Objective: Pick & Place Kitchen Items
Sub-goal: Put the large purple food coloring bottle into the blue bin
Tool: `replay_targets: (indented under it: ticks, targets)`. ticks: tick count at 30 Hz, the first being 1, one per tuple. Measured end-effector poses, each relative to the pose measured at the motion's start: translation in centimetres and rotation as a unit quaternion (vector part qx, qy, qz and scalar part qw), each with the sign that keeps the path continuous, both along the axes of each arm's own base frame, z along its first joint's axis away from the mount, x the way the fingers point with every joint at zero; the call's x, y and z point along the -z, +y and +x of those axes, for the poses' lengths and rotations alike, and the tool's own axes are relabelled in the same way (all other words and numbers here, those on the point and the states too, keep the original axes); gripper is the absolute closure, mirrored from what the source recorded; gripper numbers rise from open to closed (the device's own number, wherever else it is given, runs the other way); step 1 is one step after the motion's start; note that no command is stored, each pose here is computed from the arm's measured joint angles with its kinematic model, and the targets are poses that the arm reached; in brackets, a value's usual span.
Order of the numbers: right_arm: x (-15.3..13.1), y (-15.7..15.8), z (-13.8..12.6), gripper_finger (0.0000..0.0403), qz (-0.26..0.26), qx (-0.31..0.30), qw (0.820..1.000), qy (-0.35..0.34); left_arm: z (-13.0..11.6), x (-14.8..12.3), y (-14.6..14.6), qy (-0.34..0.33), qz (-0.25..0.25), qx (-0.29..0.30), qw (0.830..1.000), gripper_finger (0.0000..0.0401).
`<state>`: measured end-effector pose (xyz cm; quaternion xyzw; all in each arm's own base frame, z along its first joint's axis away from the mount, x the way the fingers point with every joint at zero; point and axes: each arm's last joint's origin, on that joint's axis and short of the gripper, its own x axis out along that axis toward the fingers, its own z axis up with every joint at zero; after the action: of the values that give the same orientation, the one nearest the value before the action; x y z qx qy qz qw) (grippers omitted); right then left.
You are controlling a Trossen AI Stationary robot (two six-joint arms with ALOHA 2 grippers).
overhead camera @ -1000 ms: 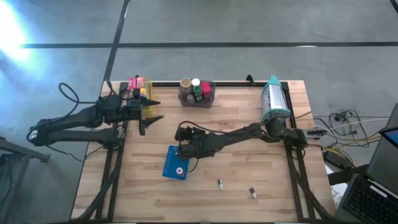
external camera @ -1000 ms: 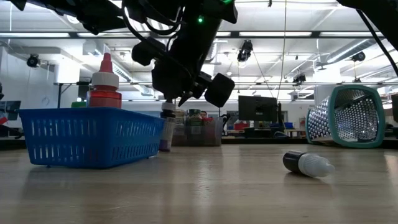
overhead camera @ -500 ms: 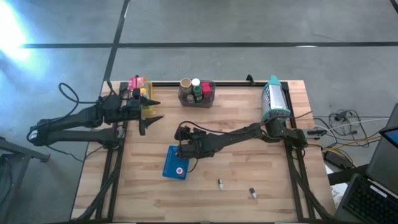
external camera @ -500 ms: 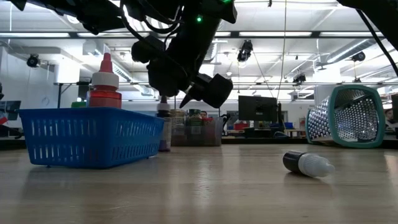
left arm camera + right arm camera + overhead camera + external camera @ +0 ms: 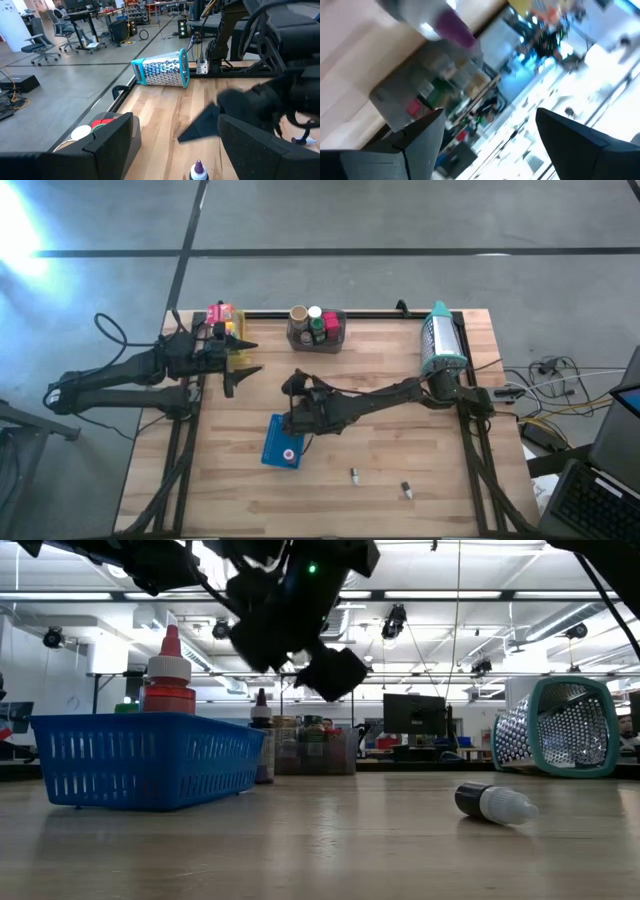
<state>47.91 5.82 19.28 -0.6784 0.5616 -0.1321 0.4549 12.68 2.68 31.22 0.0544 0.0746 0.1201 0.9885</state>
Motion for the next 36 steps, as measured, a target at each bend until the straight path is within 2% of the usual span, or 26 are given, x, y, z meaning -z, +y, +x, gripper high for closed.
replay_targets:
  ticks: [7,14,19,26,29,36]
  targets:
    - [-4.9,-0.8,-2.4,0.0127,0.052,0.059,0.989,-0.129,0.0,0.0,0.0,0.000,0.000,0.000,1.000,0.0105]
    - [-11.4,-1.8,-6.8,0.0160,0.144,0.118,0.948,-0.258,0.0,0.0,0.0,0.000,0.000,0.000,1.000,0.0105]
    - [-15.8,-2.3,-10.6,0.0180,0.230,0.153,0.898,-0.344,0.0,0.0,0.0,0.001,0.000,0.000,1.000,0.0105]
    - [-20.9,-2.8,-16.0,0.0203,0.368,0.200,0.796,-0.437,0.1,0.1,0.0,0.006,-0.001,0.000,1.000,0.0105]
    - [-22.4,-3.1,-18.1,0.0213,0.390,0.210,0.768,-0.462,0.1,0.1,0.0,0.006,-0.001,0.000,1.000,0.0105]
    - [-24.4,-3.7,-22.1,0.0240,0.420,0.229,0.718,-0.506,0.1,0.2,0.0,0.007,-0.001,0.000,1.000,0.0105]
